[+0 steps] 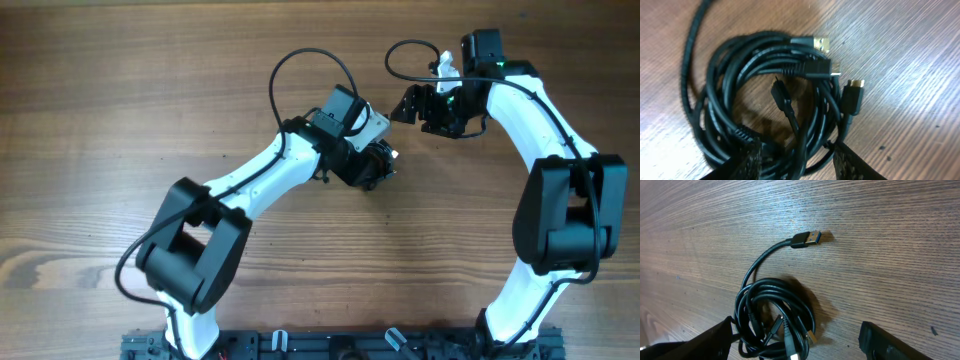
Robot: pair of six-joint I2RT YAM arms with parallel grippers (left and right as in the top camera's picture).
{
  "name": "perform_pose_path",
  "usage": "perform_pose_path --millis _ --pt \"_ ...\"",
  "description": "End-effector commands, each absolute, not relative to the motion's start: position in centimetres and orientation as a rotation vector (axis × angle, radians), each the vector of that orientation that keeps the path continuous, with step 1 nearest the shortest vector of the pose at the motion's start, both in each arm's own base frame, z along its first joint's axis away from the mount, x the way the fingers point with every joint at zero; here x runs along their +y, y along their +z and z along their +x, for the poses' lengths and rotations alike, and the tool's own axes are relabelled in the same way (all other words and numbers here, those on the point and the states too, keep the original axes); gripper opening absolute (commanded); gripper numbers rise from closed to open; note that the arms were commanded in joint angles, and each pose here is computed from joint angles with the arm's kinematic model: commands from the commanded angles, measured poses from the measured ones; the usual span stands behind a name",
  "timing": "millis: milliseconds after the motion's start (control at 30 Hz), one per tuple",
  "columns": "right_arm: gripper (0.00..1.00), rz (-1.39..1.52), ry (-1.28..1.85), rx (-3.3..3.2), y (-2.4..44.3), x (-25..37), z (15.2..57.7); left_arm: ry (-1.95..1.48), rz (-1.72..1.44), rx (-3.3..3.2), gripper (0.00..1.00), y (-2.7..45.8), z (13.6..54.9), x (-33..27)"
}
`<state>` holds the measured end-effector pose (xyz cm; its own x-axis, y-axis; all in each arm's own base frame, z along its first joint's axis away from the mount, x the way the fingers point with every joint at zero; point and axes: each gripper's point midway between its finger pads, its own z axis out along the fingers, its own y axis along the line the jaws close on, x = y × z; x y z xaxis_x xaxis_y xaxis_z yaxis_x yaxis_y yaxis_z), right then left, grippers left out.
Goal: Untangle cables
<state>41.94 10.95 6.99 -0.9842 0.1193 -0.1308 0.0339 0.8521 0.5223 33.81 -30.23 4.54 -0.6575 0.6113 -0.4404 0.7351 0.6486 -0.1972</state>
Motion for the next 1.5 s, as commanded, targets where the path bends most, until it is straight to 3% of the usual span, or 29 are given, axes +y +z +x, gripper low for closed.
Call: perform_pose_path --millis 0,67,500,533,600,633,733,1067,1267,1367,1467 --pt "0.83 0.081 0.784 2.846 7.7 10.9 42.2 -0.505 1.105 2.524 0.41 3.6 34.1 -30.7" --pt "0.82 0.08 0.785 2.845 7.7 10.9 42.3 -0.506 1.102 2.513 0.37 3.8 34.3 -30.8" --pt "0.83 0.08 0.785 2.846 7.7 10.9 42.2 -0.496 1.11 2.594 0.35 0.4 33.8 -30.4" --pt "0.83 0.08 0.785 2.846 7.7 10.9 42.2 -0.495 1.11 2.593 0.31 0.4 33.8 -30.4" --pt "0.83 0.08 0.785 2.846 7.7 10.9 42.2 -0.495 1.109 2.592 0.06 0.4 33.8 -30.4" --pt "0.83 0.08 0.785 2.846 7.7 10.9 42.2 -0.495 1.106 2.592 0.04 0.4 33.9 -30.4" --pt "0.82 0.079 0.791 2.845 7.8 11.0 42.2 -0.508 1.044 2.584 0.04 1.9 34.5 -30.2" --pt "0.76 -0.166 1.187 2.672 11.0 15.1 41.6 -0.637 0.764 2.324 0.04 17.5 36.6 -28.6" --pt "0.71 -0.289 1.499 2.454 14.9 17.6 41.4 -0.634 0.727 2.341 0.04 17.9 36.6 -27.7" --pt "0.58 -0.158 1.429 2.527 14.1 16.9 42.3 -0.578 0.655 2.379 0.04 17.5 37.3 -26.4" --pt "0.58 -0.042 1.253 2.61 13.3 15.6 42.9 -0.505 0.533 2.415 0.04 17.2 38.5 -24.7"
